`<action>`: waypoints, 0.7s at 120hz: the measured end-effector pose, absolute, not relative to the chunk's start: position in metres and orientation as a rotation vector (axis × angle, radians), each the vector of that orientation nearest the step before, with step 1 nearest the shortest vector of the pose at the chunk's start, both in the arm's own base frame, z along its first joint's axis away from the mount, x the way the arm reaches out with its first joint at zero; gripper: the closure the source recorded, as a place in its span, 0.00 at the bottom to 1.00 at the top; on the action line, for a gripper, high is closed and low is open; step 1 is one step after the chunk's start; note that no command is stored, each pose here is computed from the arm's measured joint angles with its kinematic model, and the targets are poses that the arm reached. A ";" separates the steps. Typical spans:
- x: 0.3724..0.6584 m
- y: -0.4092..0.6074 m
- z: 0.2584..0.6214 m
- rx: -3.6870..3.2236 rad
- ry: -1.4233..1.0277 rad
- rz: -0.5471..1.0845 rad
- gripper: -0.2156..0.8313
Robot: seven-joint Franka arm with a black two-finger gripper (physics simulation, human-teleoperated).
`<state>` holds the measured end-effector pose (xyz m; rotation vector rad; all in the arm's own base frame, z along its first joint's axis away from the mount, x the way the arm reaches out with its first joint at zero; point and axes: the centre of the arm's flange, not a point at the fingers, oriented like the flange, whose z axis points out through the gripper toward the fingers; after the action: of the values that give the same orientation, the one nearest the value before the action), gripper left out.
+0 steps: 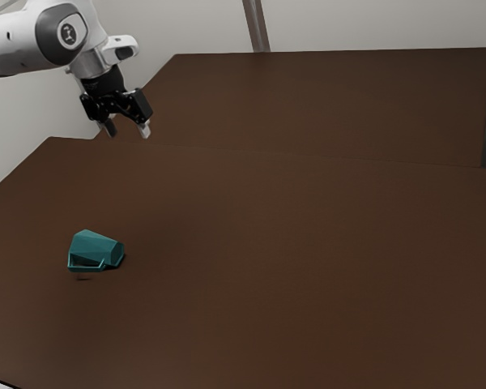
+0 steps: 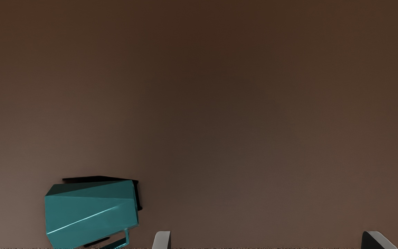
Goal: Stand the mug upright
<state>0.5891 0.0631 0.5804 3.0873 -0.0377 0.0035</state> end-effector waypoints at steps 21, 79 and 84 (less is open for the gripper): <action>0.587 0.063 0.581 3.087 -0.039 -0.007 0.21; 0.547 0.089 0.595 2.891 -0.009 0.004 0.21; 0.546 0.095 0.594 2.863 -0.021 0.003 0.21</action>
<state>0.5459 0.0945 0.5937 2.8627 -0.0206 0.0033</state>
